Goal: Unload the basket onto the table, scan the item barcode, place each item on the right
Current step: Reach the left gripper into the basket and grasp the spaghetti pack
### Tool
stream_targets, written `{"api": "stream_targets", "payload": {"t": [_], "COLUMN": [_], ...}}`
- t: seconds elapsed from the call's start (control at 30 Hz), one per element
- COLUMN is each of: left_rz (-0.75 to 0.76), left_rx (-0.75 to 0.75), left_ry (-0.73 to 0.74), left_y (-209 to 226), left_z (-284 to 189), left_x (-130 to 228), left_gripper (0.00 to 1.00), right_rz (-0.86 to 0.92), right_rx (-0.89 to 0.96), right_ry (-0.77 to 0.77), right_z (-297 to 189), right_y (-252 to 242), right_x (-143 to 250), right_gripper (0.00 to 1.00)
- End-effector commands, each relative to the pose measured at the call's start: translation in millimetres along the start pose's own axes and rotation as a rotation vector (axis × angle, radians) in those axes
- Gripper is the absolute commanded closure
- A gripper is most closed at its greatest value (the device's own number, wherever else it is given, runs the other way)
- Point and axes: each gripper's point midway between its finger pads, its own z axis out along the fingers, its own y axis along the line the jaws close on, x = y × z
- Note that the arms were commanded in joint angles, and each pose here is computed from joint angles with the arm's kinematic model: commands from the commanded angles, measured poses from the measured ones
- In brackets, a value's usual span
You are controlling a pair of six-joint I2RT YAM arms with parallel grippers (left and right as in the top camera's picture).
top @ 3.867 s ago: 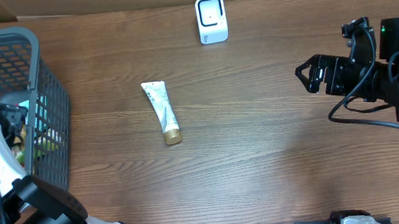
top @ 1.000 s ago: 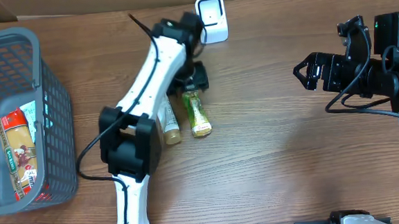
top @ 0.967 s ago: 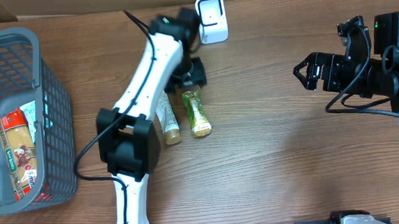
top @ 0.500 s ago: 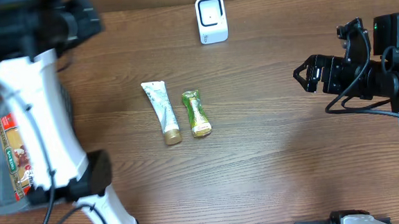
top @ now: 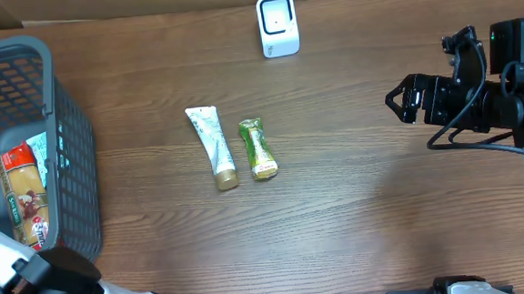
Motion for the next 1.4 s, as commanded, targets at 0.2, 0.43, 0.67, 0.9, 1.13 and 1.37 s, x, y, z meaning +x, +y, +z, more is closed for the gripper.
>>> {"api": "stream_targets", "payload": {"t": [0.2, 0.43, 0.67, 0.9, 1.13, 1.37], "left_rz": [0.154, 0.343, 0.477, 0.494, 0.532, 0.534], "left_rx": [-0.059, -0.150, -0.233, -0.224, -0.230, -0.227], "left_ry": [0.024, -0.053, -0.044, -0.097, -0.063, -0.077], "left_y": [25.3, 47.0, 70.1, 75.1, 84.7, 80.8], "left_z": [135.2, 175.7, 203.6, 229.2, 243.3, 239.3], "left_x": [11.8, 8.5, 24.7, 34.0, 55.5, 49.9], "left_gripper": [0.19, 0.17, 0.15, 0.13, 0.50, 0.96], "right_rz": [-0.014, -0.018, -0.017, -0.015, -0.012, -0.011], "right_rx": [0.045, 0.047, 0.047, 0.055, 0.055, 0.055], "right_ry": [-0.033, -0.043, -0.040, -0.037, -0.037, -0.038], "right_z": [-6.9, -7.0, -6.2, -6.2, -6.2, -6.2], "right_y": [-4.8, -4.9, -5.3, -6.6, -6.6, -6.6], "right_x": [-6.5, -9.0, -8.9, -8.1, -8.1, -8.2], "right_gripper": [0.00, 0.00, 0.00, 0.00, 0.00, 0.00]}}
